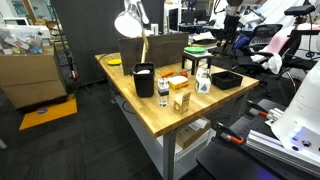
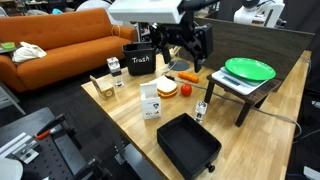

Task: Put the crystal bottle on the green plate

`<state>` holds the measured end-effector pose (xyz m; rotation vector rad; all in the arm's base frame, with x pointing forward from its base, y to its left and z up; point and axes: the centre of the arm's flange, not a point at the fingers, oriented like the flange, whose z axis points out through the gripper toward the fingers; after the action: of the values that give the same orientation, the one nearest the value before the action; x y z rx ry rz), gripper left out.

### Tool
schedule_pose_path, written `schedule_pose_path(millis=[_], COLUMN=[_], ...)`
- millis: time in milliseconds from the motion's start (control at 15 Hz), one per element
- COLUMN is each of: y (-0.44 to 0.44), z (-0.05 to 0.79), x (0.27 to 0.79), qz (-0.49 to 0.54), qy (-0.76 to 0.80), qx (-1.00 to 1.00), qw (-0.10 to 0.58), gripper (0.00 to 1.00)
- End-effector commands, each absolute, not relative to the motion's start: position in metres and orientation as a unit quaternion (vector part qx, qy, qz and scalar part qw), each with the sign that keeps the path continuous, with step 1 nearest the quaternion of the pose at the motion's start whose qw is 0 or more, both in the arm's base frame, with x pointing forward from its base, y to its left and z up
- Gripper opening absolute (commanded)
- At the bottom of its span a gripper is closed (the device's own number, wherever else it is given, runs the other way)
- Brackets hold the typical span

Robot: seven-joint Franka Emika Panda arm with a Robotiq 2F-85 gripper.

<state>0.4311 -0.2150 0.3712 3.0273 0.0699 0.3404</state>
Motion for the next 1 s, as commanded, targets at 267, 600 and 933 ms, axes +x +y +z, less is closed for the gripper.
schedule_pose_path(millis=[267,600,933], y=[-0.257,-0.258,-0.261], z=[0.321,0.303,0.301], x=[0.487,0.496,0.502], qz=[0.080,0.070,0.066], qy=[0.071,0.075,0.077], qx=[0.994,0.994,0.995], qw=[0.007,0.024,0.024], gripper=[1.00,1.00,1.00])
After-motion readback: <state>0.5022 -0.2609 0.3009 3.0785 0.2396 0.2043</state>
